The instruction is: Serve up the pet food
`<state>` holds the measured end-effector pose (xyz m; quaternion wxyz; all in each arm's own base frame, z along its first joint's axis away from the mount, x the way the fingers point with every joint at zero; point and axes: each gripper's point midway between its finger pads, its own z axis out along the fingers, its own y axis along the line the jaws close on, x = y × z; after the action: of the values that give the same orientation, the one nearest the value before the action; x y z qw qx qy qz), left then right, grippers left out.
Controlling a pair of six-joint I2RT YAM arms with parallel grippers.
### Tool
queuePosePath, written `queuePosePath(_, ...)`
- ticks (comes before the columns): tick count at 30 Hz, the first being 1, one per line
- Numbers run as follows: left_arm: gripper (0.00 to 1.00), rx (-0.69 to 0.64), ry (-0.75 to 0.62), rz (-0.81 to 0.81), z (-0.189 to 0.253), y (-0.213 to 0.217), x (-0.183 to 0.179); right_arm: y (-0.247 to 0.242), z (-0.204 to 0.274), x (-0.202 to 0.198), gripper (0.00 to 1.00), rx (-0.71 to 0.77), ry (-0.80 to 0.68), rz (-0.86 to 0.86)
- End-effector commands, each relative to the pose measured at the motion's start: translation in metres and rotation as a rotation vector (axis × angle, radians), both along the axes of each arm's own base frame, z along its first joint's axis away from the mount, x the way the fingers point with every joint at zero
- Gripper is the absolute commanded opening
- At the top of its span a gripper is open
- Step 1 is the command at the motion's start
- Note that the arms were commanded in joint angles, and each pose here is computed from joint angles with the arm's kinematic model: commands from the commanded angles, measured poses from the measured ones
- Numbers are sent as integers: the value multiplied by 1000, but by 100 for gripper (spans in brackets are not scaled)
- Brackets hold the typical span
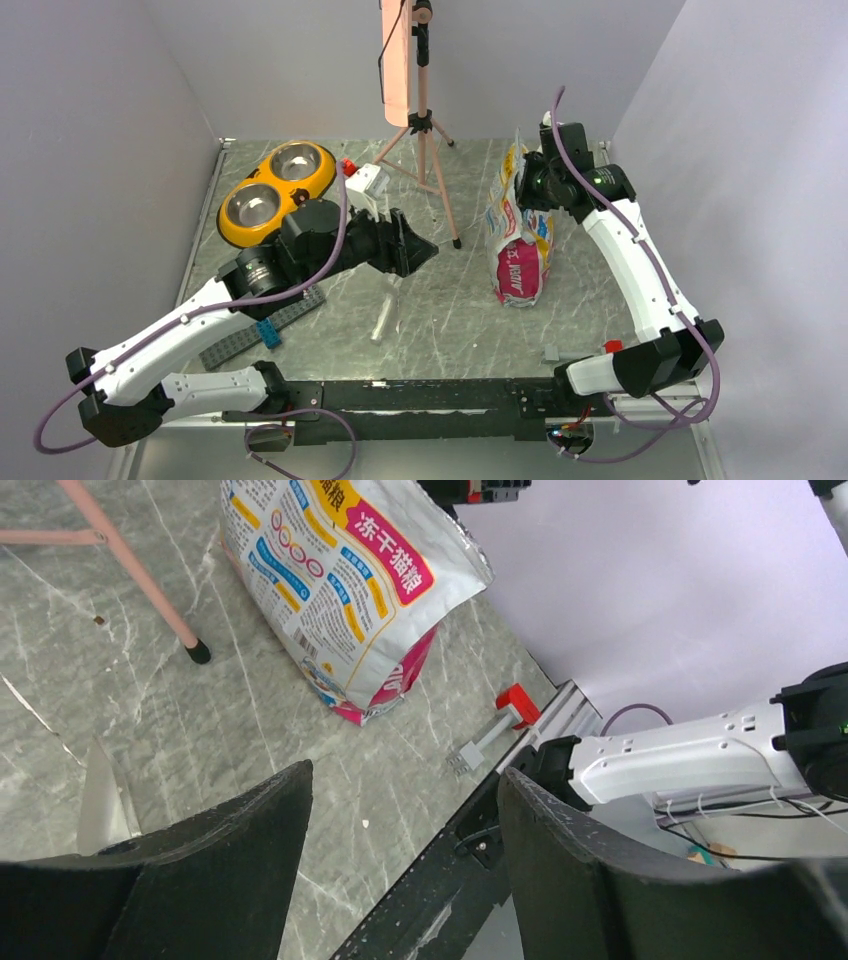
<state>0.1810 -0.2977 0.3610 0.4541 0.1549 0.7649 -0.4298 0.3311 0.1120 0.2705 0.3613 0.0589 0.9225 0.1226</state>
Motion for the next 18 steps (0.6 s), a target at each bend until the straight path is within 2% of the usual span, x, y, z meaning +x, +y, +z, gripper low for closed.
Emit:
queuePosePath(1,72,-22,-73,71,30,1,7,-17,6,5,0,-73,-50,-89)
queuePosePath(5,70,-9,-40,156,26,10,12,6,19,-6,0,-81,-113,38)
queuePosePath(7,70,2,-14,180,24,15,11,21,25,-17,0,-29,-162,104)
queuePosePath(11,71,-5,32,187,21,13,9,44,17,-46,0,70,-127,195)
queuePosePath(14,69,-2,90,190,16,4,10,63,23,-73,0,196,-147,235)
queuePosePath(18,65,16,254,163,2,-17,3,85,30,-102,0,405,-181,288)
